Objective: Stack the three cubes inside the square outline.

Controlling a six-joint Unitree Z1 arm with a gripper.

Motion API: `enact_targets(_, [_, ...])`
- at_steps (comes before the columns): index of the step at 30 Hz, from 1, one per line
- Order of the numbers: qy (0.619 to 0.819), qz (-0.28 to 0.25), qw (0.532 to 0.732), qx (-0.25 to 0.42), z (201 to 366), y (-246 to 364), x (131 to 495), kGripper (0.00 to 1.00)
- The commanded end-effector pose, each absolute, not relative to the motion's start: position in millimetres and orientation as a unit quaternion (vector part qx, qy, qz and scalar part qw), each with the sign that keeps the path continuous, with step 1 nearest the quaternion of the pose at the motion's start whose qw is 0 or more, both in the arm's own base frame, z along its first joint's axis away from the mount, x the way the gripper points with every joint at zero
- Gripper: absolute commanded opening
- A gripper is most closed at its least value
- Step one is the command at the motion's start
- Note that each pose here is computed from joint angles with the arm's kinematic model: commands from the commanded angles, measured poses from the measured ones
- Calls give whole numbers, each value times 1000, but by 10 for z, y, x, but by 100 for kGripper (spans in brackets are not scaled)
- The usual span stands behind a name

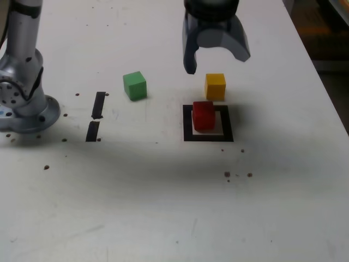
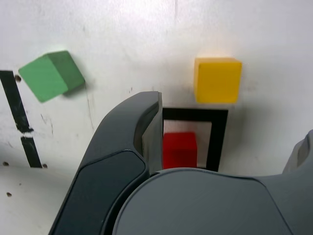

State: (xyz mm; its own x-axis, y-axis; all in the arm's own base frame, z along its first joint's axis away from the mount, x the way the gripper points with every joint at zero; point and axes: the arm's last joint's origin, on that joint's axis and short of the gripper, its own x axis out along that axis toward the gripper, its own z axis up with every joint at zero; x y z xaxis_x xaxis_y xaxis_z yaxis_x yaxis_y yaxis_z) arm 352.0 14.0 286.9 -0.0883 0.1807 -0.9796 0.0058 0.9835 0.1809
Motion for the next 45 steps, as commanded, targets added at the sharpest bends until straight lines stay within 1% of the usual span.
enact_targets(1, [742, 66, 664, 64, 2774, 183, 3578, 99])
enact_targets(4, [754, 67, 650, 66, 2565, 239, 3681, 98])
enact_targets(7, [759, 70, 643, 67, 2383, 264, 3768, 95])
enact_targets(9, [761, 71, 641, 68, 2320, 270, 3792, 92])
enact_targets(11, [763, 73, 639, 67, 2280, 276, 3796, 87])
enact_targets(15, [769, 78, 631, 62, 2212, 303, 3791, 75])
enact_targets(18, [770, 82, 629, 60, 2167, 330, 3805, 66])
enact_targets(20, [770, 85, 630, 60, 2149, 348, 3816, 60])
enact_targets(26, [761, 90, 639, 64, 2138, 376, 3846, 35])
enact_targets(28, [759, 90, 642, 65, 2148, 377, 3849, 30])
enact_targets(30, [757, 90, 644, 65, 2182, 376, 3838, 26])
enact_targets(32, [758, 91, 643, 64, 2259, 373, 3801, 25])
enact_targets(34, [759, 94, 641, 62, 2391, 357, 3734, 24])
enact_targets(36, [760, 96, 640, 60, 2566, 319, 3642, 24])
enact_targets(40, [755, 89, 647, 57, 2906, 159, 3437, 24])
enact_targets(42, [751, 79, 654, 52, 3014, 58, 3361, 24])
enact_targets(45, [746, 62, 662, 38, 3089, -99, 3303, 24])
